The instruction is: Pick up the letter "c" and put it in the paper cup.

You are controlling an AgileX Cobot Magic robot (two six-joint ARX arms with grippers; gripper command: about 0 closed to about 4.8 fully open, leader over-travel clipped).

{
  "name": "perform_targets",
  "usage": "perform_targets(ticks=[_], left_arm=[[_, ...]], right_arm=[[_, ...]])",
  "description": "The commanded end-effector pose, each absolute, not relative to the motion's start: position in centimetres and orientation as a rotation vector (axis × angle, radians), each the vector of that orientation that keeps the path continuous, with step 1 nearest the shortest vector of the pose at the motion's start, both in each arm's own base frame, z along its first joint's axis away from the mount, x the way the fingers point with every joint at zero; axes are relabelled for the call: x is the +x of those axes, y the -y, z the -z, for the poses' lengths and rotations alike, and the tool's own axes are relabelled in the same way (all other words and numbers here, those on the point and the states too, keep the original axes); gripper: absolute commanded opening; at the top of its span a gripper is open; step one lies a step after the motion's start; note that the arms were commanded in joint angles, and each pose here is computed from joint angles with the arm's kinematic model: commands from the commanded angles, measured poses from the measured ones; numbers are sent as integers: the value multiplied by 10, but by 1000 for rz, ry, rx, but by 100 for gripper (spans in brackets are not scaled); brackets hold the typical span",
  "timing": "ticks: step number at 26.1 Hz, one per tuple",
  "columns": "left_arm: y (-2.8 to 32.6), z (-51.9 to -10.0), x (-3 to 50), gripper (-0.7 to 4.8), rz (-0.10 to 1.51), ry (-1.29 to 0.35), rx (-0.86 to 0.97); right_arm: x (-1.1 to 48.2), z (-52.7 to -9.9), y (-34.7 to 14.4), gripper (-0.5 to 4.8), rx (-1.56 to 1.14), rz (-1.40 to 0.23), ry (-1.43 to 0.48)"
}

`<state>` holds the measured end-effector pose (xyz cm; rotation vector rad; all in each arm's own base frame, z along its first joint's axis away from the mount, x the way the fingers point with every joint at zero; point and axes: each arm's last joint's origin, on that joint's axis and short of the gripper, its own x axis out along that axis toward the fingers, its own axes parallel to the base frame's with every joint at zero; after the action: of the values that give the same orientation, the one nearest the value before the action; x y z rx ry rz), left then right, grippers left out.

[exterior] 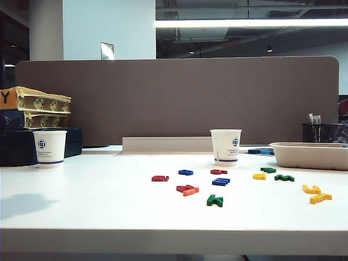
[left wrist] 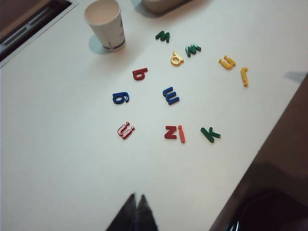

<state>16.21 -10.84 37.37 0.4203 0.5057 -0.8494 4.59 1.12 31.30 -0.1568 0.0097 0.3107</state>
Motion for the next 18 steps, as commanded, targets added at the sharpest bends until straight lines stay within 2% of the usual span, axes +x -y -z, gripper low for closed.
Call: perform_targets(ticks=[1, 7, 14, 18], left_arm=[[97, -368, 146, -6, 821, -473, 398], [86, -346, 127, -6, 824, -528, 406], [86, -316, 126, -6, 860, -608, 407], [88, -313, 129, -6, 852, -621, 414]], right_arm=[[44, -313, -11, 7, -154, -313, -21], [43, -305, -11, -1, -97, -323, -107], [43, -305, -11, -1, -97, -323, -106], [43, -305, -11, -1, -97, -321, -108]])
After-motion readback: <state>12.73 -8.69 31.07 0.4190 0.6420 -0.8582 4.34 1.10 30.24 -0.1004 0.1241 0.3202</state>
